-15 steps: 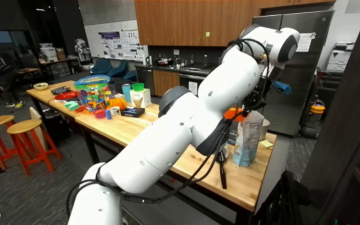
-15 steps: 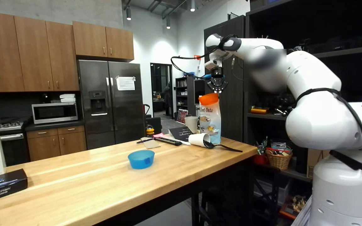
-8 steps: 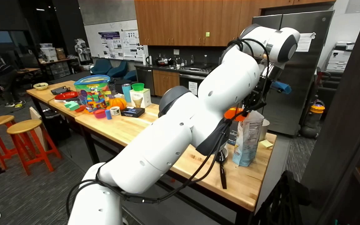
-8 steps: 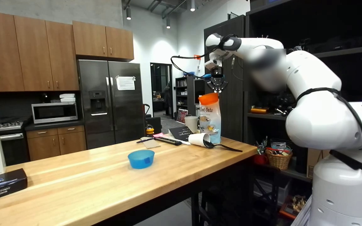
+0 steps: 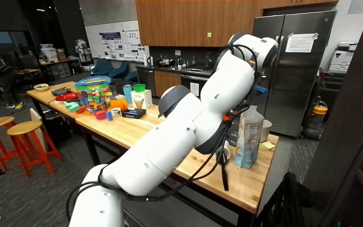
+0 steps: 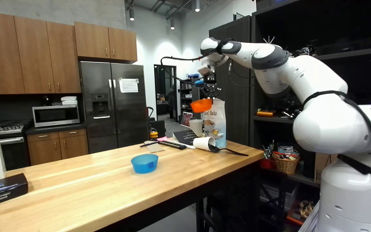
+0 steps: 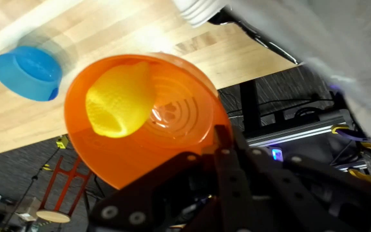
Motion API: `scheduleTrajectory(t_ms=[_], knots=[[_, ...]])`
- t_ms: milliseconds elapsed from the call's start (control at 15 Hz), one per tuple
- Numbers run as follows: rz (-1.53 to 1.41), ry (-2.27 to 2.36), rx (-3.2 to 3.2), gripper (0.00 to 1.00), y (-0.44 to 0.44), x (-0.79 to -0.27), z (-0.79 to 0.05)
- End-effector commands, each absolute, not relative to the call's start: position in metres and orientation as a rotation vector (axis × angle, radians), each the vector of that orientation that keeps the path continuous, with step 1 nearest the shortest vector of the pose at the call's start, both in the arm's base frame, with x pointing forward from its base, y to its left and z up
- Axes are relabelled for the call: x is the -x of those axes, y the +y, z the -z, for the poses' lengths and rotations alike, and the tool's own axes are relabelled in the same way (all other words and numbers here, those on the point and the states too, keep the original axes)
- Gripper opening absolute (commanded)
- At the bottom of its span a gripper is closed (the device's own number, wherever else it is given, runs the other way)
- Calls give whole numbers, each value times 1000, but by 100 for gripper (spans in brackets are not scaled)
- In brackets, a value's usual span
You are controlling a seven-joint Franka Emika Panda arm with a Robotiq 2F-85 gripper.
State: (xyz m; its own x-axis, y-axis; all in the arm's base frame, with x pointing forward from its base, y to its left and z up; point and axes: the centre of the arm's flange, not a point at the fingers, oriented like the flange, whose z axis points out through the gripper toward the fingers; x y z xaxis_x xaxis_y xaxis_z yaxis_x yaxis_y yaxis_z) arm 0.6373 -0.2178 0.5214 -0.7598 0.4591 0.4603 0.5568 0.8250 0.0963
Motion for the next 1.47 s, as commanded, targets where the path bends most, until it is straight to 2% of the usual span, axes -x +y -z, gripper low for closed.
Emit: scheduleTrajectory(t_ms=[0,133,533,867,1400], knots=[[291,-2605,539,1,-177,-662,-517],[252,-2610,438,1,-124,-668,-505],[175,-2624,204,1,-57,-672,-476],[163,-2648,4,1,-35,-665,-466],[141,-2637,89,4,-19,-662,-461]])
